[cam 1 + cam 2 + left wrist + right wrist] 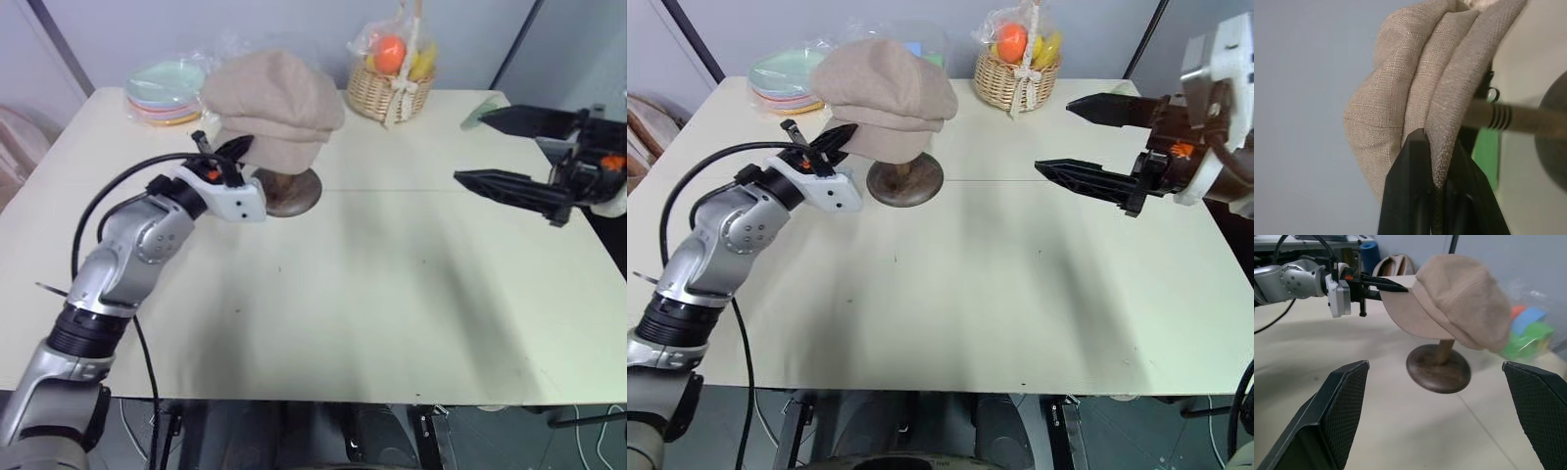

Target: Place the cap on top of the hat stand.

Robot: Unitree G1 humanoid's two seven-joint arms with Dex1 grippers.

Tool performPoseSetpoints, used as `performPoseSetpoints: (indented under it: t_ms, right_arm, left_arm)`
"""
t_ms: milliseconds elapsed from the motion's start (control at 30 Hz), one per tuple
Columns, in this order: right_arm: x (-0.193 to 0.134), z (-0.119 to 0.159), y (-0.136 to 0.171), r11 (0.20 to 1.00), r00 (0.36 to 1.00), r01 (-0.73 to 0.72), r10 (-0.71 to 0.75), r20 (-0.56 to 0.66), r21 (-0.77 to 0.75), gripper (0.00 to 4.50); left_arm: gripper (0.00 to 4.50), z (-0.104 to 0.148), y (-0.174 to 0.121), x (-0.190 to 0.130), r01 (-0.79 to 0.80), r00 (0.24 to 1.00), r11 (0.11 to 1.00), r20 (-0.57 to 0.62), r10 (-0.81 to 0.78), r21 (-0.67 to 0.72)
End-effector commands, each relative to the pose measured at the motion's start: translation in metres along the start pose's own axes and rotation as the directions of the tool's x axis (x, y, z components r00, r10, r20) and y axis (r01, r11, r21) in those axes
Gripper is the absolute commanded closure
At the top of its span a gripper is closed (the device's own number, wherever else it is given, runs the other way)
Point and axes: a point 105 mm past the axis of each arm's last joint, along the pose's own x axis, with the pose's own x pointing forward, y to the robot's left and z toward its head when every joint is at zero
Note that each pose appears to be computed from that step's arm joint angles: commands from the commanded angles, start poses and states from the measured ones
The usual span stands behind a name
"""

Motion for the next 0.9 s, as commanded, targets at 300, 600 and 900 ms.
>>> performPoseSetpoints:
  t_ms: [300,600,900]
  right_arm:
    - [0.007,-0.018,0.001,0.994,0.996,0.004,-0.014,-0.085,-0.110,0.00]
    - [0.028,-0.060,0.003,0.961,0.978,0.007,-0.064,-0.198,-0.275,0.00]
    - [0.120,-0.064,0.023,0.765,0.975,0.198,-0.218,0.044,-0.612,0.00]
  left_arm:
    - [0.03,-0.003,0.011,-0.030,-0.013,1.000,0.989,-0.026,0.009,-0.144]
    - [0.03,-0.021,0.030,-0.090,0.169,0.977,0.581,0.058,-0.204,-0.796]
    - [0.03,-0.029,0.084,-0.141,0.400,0.862,0.057,0.354,-0.362,-0.915]
